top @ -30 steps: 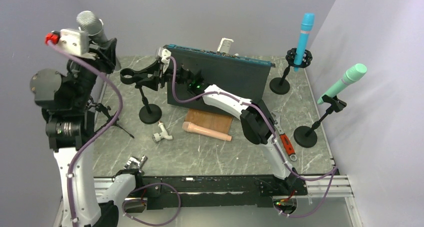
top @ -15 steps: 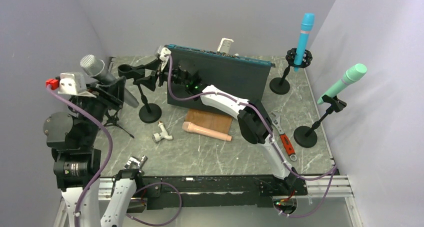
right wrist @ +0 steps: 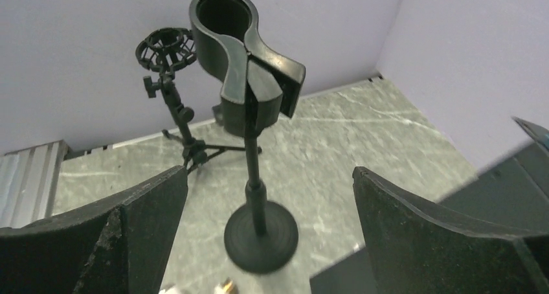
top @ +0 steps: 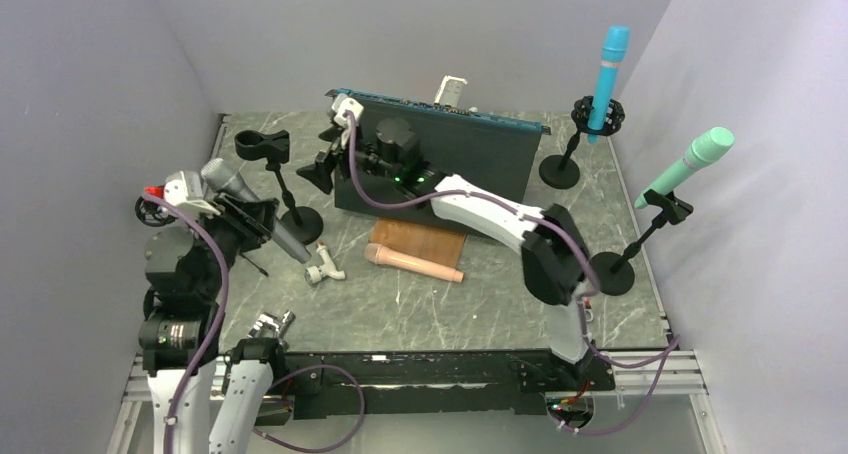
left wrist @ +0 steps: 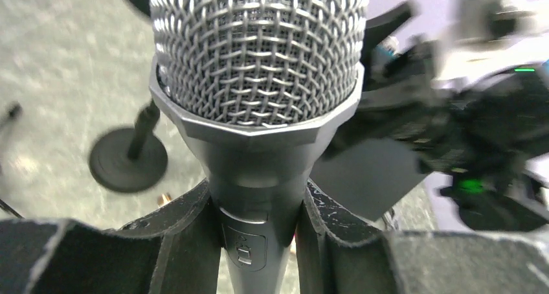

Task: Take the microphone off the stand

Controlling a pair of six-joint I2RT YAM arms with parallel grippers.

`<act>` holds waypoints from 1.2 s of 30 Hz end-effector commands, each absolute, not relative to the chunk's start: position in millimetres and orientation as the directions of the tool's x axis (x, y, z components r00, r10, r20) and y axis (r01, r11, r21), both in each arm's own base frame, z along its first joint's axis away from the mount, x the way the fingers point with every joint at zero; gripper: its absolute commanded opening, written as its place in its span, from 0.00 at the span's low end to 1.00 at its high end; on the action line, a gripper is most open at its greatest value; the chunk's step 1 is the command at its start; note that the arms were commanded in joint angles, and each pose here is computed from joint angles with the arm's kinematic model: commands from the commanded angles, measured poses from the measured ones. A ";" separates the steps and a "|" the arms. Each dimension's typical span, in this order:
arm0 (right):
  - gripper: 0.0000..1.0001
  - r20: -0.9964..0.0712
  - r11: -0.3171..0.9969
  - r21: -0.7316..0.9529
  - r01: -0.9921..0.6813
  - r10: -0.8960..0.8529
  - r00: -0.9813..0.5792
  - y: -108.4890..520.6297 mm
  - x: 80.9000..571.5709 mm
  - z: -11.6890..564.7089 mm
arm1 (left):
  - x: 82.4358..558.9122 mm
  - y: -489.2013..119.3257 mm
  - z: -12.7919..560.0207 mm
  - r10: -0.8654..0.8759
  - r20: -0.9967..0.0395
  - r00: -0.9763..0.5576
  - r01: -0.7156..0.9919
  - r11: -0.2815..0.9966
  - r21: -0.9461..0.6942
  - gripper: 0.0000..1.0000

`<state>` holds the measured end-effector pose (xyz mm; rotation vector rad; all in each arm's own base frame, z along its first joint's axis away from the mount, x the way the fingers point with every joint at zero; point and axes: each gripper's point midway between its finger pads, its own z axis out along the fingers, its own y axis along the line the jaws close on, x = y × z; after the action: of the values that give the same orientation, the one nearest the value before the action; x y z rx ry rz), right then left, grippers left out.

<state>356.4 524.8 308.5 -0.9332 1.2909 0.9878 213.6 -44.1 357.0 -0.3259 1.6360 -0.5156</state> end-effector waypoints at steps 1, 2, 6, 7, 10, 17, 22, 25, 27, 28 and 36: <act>1.00 -0.996 0.462 -0.048 -0.886 0.042 0.076 461.2 340.0 371.6 | 220.0 -59.9 319.0 -0.677 -0.702 -0.221 0.049 0.711 -0.701 0.00; 1.00 -0.999 0.497 -0.033 -0.867 0.018 0.049 445.1 335.1 370.9 | 223.6 -62.9 298.6 -0.710 -0.658 -0.251 0.021 0.676 -0.737 0.00; 1.00 -0.997 0.632 -0.007 -0.775 -0.061 -0.041 371.8 312.1 352.0 | 236.7 -88.2 238.5 -0.808 -0.454 -0.377 -0.064 0.511 -0.857 0.00; 1.00 -0.995 0.645 -0.005 -0.764 -0.078 -0.060 355.9 302.8 340.7 | 239.4 -95.7 221.6 -0.816 -0.410 -0.409 -0.102 0.487 -0.867 0.00; 1.00 -0.984 0.667 0.009 -0.745 -0.125 -0.124 311.7 270.7 304.9 | 246.4 -125.2 186.3 -0.799 -0.376 -0.469 -0.166 0.498 -0.851 0.00; 1.00 -0.963 0.693 0.163 -0.702 -0.042 -0.266 241.0 204.4 288.1 | 236.9 -201.1 134.3 -0.811 -0.273 -0.517 -0.378 0.503 -0.777 0.00; 1.00 -0.956 0.701 0.221 -0.678 0.017 -0.294 210.5 178.2 291.5 | 223.8 -232.5 102.6 -0.892 -0.105 -0.440 -0.524 0.350 -0.776 0.00; 1.00 -0.961 0.724 0.203 -0.659 0.018 -0.277 191.8 170.9 291.1 | 220.4 -239.7 87.4 -0.909 -0.050 -0.414 -0.573 0.303 -0.761 0.00; 1.00 -0.963 0.731 0.199 -0.652 0.022 -0.269 182.8 166.3 293.3 | 217.9 -243.1 77.7 -0.918 -0.002 -0.396 -0.607 0.263 -0.750 0.00; 1.00 -0.964 0.733 0.197 -0.651 0.022 -0.267 179.6 164.4 294.0 | 216.0 -245.3 72.3 -0.920 0.026 -0.391 -0.623 0.244 -0.744 0.00; 1.00 -0.959 0.729 0.219 -0.648 0.038 -0.281 170.3 154.2 290.1 | 217.3 -251.9 55.9 -0.927 0.055 -0.370 -0.658 0.220 -0.720 0.18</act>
<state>157.3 176.4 298.6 -0.5114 1.7085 0.7206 202.4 -234.6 36.1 -1.3893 2.2043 -0.8292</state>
